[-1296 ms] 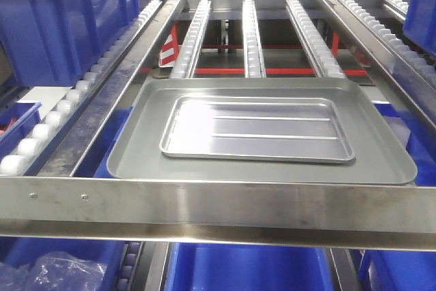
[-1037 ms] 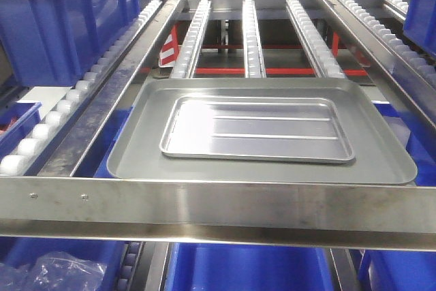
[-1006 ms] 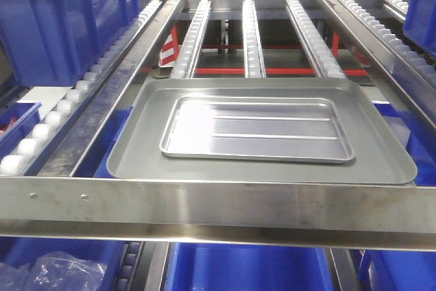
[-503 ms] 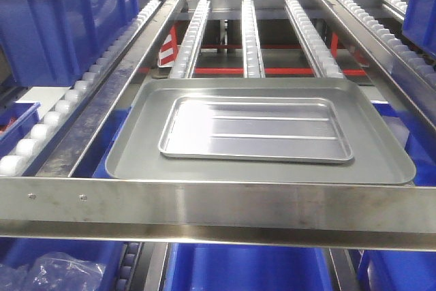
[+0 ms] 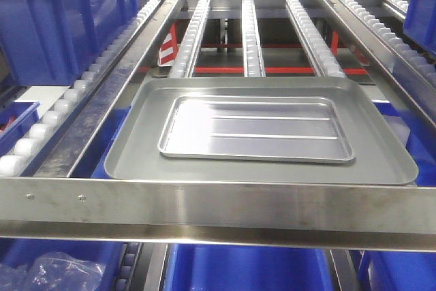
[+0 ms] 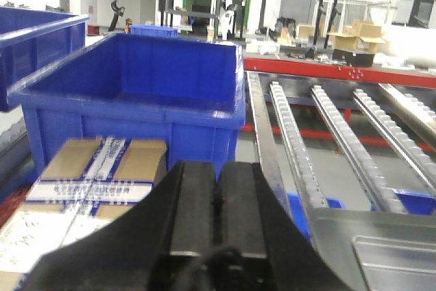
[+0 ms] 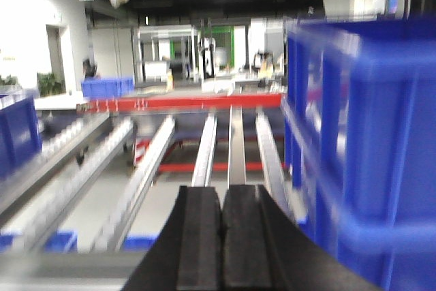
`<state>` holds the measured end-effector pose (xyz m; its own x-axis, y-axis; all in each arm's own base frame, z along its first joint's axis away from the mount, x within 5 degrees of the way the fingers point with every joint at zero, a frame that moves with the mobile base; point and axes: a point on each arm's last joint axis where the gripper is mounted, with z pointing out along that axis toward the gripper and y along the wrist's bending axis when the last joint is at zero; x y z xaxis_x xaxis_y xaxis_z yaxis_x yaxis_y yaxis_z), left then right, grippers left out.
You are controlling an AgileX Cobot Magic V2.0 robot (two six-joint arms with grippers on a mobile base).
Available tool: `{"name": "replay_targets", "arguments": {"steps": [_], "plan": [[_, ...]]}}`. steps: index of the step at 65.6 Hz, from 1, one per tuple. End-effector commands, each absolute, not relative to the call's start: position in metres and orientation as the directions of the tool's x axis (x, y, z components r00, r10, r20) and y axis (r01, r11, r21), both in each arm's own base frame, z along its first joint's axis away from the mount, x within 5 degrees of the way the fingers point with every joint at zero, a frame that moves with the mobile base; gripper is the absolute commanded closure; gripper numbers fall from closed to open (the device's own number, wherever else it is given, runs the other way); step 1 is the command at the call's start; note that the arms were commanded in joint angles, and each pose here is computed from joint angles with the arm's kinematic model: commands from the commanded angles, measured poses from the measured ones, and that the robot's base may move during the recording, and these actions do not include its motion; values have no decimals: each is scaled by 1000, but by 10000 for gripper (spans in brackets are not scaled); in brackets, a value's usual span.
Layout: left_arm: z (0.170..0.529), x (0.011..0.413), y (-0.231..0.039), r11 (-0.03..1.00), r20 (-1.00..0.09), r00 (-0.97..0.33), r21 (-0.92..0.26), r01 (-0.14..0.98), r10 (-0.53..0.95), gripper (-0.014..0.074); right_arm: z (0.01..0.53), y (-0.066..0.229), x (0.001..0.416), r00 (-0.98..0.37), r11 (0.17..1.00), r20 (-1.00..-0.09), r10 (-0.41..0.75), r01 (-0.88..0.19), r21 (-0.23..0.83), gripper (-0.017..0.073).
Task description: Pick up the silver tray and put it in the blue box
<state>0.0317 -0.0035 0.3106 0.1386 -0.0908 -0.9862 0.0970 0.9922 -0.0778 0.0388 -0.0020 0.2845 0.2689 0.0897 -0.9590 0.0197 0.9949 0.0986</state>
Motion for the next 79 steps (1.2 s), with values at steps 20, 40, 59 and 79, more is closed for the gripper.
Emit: {"name": "replay_targets", "arguments": {"steps": [20, 40, 59, 79], "plan": [[388, 96, -21, 975, -980, -193, -90, 203, -51, 322, 345, -3, 77, 201, 995, -976, 84, 26, 91, 212], [374, 164, -88, 880, -949, -315, -149, 452, 1, 278, 350, 23, 131, -86, 982, -993, 79, -163, 93, 159], [384, 196, -167, 764, -937, -329, -128, 632, 115, 312, 349, 76, 196, -482, 951, -872, -88, -302, 72, 159], [361, 263, -206, 862, -688, -631, -15, 507, 359, 312, 342, 101, 266, -689, 972, -721, -78, -214, 100, 159]]}}
